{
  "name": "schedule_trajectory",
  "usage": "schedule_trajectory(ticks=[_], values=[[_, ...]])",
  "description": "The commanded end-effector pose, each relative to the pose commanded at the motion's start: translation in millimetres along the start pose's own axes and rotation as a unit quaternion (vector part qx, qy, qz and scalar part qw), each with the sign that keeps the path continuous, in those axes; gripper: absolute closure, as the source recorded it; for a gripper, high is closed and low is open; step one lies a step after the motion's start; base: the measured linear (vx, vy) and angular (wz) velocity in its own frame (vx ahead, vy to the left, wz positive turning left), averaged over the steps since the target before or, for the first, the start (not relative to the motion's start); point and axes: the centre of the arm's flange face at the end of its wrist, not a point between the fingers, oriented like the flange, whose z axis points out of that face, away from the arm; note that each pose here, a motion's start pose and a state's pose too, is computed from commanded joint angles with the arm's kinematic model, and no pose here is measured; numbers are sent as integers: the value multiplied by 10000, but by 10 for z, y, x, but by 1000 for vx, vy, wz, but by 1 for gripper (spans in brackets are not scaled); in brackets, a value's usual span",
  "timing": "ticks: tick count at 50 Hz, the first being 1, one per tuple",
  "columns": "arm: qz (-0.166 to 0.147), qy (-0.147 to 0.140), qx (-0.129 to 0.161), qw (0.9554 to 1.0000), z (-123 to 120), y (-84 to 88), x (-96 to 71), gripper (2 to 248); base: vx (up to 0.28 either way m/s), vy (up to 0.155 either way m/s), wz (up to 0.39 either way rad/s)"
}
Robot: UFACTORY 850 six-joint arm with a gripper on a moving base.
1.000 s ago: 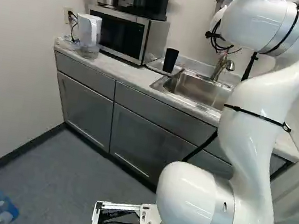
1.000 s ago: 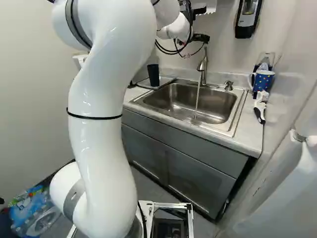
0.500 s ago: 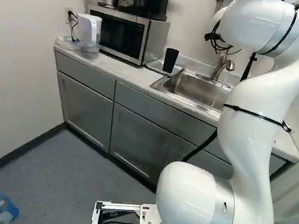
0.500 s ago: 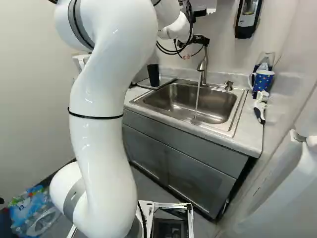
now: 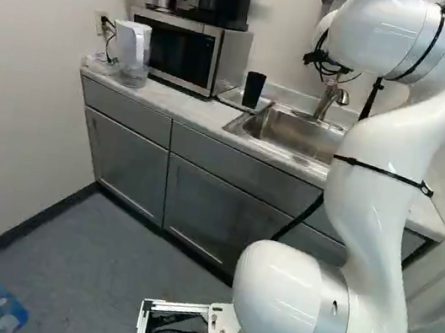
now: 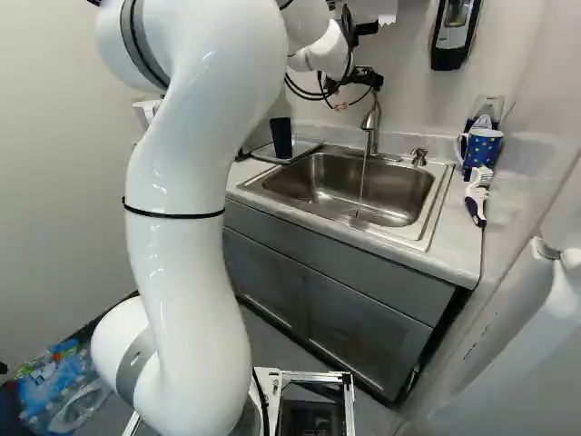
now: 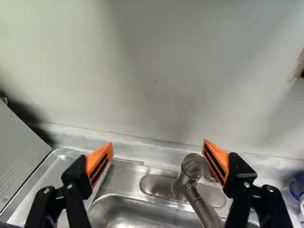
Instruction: Rinse the cup and place it in the tray
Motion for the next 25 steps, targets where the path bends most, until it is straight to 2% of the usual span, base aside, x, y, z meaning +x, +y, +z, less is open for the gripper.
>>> schedule_trajectory(ticks=[12, 25], values=[[0, -155, -8, 9999, -29, 3, -34, 3, 0, 0, 0], [0, -128, -7, 9999, -29, 2, -29, 3, 0, 0, 0]])
